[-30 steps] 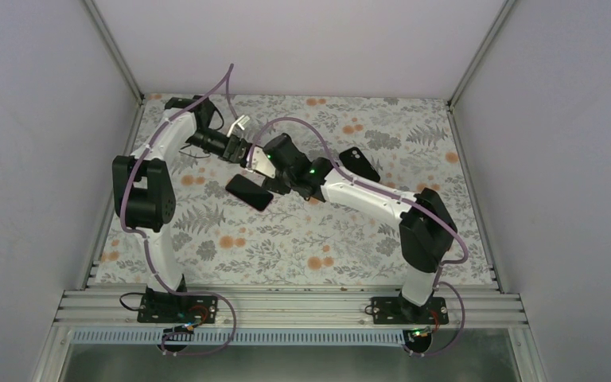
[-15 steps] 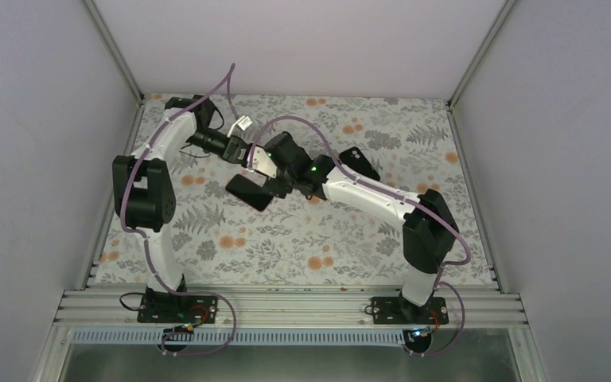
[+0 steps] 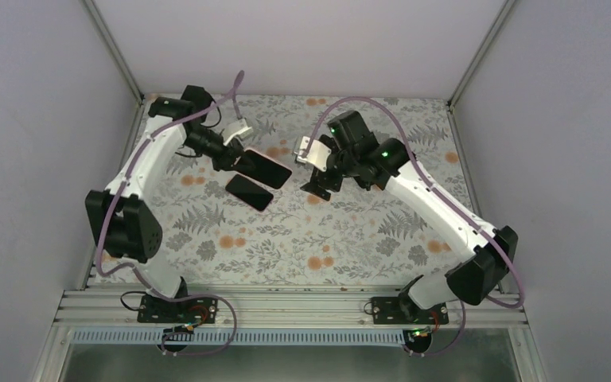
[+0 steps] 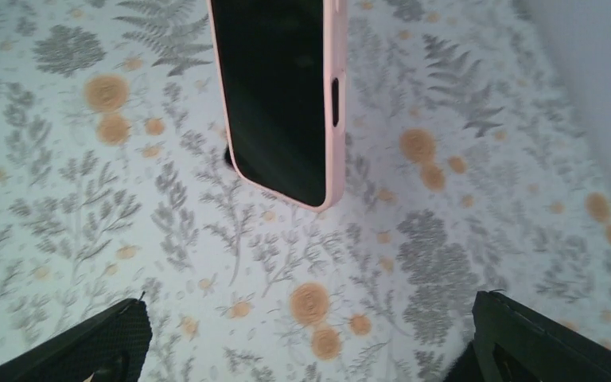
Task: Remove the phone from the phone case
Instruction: Pick up the phone at the center of the board, then remove the phone case from the phone.
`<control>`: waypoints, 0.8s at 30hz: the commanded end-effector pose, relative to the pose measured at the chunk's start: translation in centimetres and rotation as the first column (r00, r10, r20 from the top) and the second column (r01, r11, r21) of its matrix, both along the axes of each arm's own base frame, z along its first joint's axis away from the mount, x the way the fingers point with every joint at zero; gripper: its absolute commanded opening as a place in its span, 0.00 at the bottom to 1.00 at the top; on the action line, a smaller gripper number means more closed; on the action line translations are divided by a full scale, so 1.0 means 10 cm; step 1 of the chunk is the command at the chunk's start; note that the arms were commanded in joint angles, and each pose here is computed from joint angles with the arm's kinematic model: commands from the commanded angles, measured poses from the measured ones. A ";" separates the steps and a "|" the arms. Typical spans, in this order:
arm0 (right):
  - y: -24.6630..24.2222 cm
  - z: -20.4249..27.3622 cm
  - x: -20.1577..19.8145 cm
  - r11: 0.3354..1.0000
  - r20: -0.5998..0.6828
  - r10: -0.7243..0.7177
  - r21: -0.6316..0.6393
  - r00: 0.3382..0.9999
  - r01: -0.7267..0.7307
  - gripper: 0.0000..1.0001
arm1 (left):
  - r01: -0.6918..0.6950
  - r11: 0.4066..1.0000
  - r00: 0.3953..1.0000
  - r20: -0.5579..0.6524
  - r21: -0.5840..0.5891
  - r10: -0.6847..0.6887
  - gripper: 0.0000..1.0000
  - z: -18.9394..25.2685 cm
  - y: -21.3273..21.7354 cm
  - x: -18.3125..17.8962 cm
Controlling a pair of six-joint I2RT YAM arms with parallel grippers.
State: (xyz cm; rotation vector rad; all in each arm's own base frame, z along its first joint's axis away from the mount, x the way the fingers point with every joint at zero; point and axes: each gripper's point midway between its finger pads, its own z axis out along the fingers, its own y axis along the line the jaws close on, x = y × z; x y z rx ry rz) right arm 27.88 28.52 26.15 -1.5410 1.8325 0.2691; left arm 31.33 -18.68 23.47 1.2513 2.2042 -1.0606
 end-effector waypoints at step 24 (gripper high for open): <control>0.11 -0.61 -0.10 0.980 -0.379 0.195 0.041 0.905 -0.194 0.98 | 0.264 0.958 0.923 0.259 0.115 -0.286 0.02 0.43 -0.41 -1.02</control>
